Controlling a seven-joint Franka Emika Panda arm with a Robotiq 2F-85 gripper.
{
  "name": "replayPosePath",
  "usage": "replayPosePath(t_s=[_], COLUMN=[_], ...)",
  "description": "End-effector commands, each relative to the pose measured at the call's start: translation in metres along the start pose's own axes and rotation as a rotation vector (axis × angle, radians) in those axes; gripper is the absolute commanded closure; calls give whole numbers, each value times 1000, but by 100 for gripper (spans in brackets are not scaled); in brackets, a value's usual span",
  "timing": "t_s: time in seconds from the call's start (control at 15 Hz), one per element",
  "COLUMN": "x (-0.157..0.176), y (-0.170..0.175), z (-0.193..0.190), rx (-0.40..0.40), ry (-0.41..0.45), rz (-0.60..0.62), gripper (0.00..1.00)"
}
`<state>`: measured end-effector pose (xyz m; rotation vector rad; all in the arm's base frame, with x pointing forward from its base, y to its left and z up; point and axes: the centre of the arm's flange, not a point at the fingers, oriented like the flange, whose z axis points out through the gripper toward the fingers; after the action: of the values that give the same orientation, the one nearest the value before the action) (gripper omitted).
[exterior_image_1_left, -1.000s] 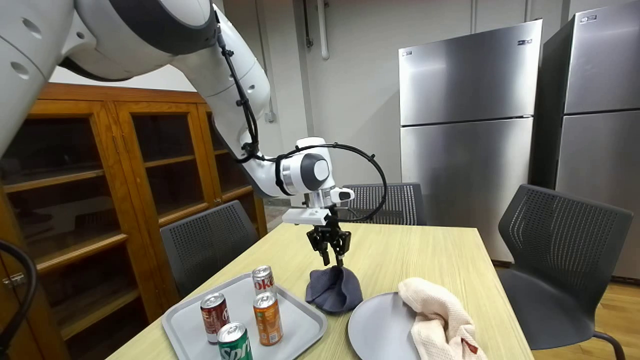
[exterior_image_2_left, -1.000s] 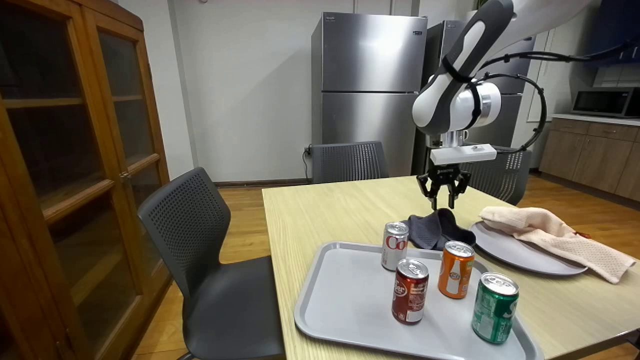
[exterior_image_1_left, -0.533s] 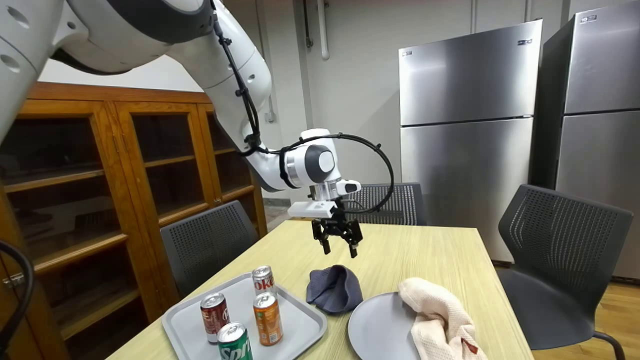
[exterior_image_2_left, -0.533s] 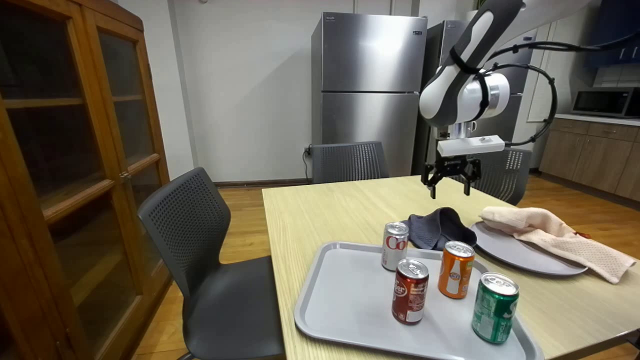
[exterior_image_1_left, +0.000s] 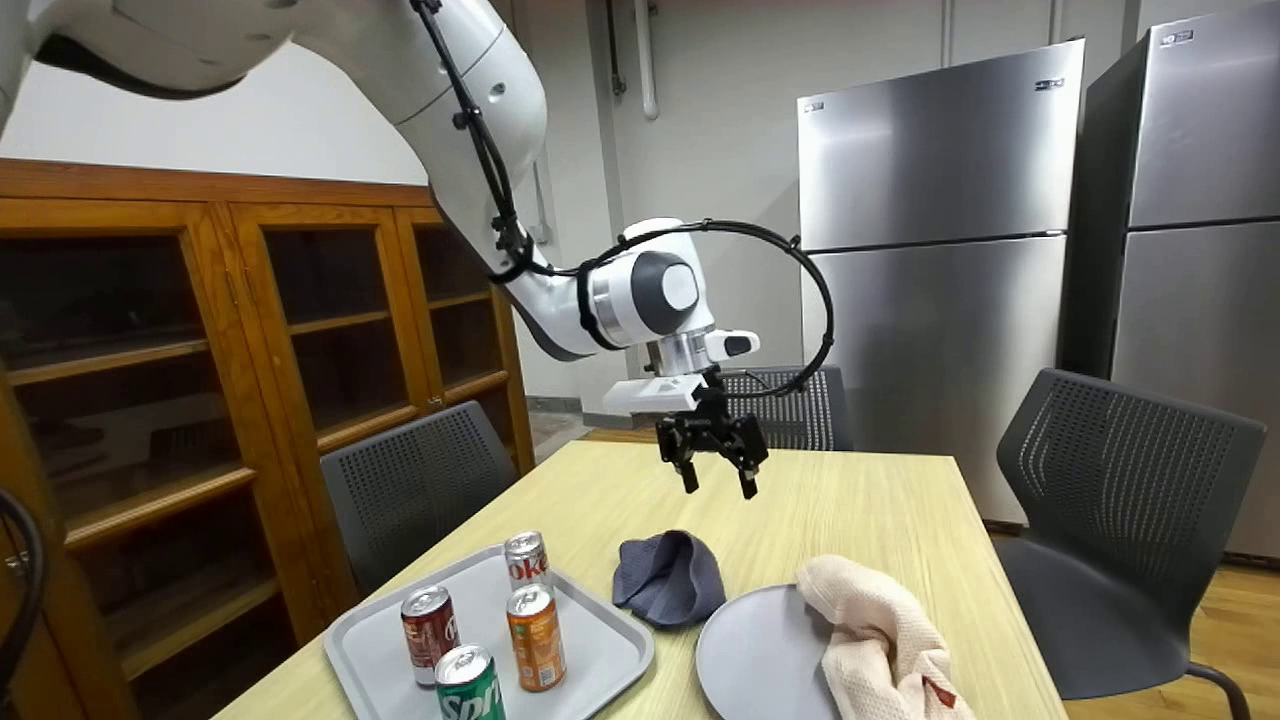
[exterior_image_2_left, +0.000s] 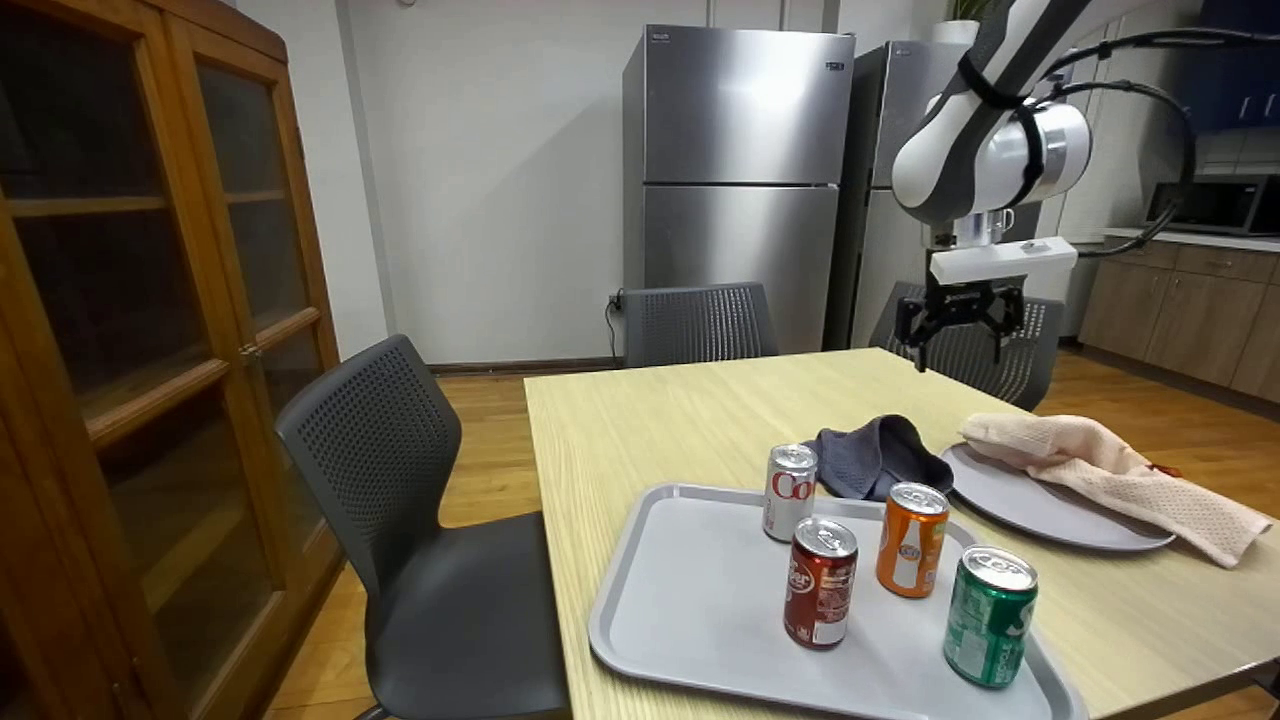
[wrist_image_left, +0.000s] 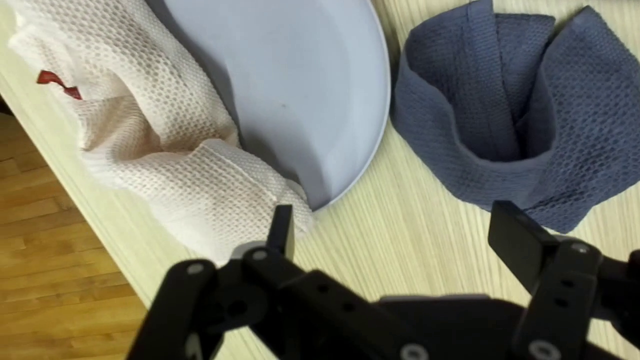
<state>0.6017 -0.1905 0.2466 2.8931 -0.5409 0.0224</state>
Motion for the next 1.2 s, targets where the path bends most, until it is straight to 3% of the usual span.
replayPosePath(t_s=[0.0,0.33,0.8,0.87,1.13], x=[-16,-20,-28,-21,-23], y=[32,74,110,102,108], z=[-11,-1,20,24,27], rx=[-14,-39,-17,-30,-24], ry=[0,-10,-79,-63,-71], rz=[27,19,-232,-162,-203], gripper=[0,0,0,0,0])
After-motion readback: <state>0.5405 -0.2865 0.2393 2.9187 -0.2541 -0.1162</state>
